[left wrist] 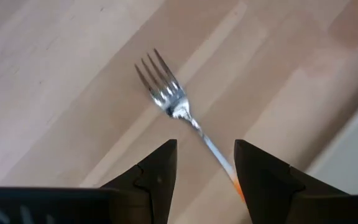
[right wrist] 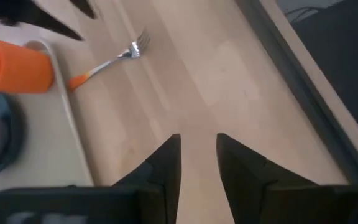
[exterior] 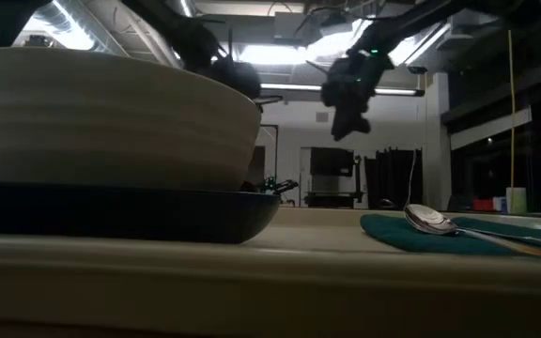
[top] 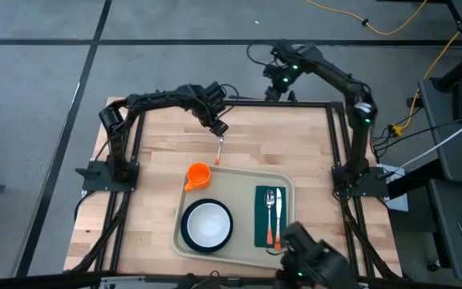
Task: Set up tray
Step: Put the orange fork on the dark green napkin to the left of the orange spoon
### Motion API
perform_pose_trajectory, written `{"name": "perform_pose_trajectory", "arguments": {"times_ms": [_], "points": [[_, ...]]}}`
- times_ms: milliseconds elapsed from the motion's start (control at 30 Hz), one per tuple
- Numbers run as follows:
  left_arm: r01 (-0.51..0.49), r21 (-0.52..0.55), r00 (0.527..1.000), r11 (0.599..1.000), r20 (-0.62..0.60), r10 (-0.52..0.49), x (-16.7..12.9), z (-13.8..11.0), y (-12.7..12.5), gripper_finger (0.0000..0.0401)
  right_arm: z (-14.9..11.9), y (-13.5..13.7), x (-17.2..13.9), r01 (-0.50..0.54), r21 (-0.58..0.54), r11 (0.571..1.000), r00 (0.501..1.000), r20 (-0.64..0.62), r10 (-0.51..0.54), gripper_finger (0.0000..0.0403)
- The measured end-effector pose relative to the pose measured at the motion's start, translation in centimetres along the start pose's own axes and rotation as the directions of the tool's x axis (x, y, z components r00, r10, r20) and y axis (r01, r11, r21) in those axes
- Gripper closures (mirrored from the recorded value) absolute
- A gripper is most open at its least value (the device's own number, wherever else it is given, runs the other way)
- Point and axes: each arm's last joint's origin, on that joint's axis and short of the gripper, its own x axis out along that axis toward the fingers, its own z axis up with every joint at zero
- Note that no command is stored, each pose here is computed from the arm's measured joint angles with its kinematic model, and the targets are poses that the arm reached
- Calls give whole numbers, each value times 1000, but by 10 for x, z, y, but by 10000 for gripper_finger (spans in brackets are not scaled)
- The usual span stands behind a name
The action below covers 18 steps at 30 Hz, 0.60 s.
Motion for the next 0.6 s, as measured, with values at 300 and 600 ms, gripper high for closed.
{"name": "perform_pose_trajectory", "arguments": {"times_ms": [300, 600], "points": [[19, -1, 994, 1000, 108, -19, 15, 1, 4, 246, -51, 10, -14, -11, 7, 1000, 992, 124, 10, 295], [24, -31, 998, 999, 60, -22, 18, 4, 5, 206, -60, 15, -18, -2, -19, 1000, 983, 183, 6, 295]]}}
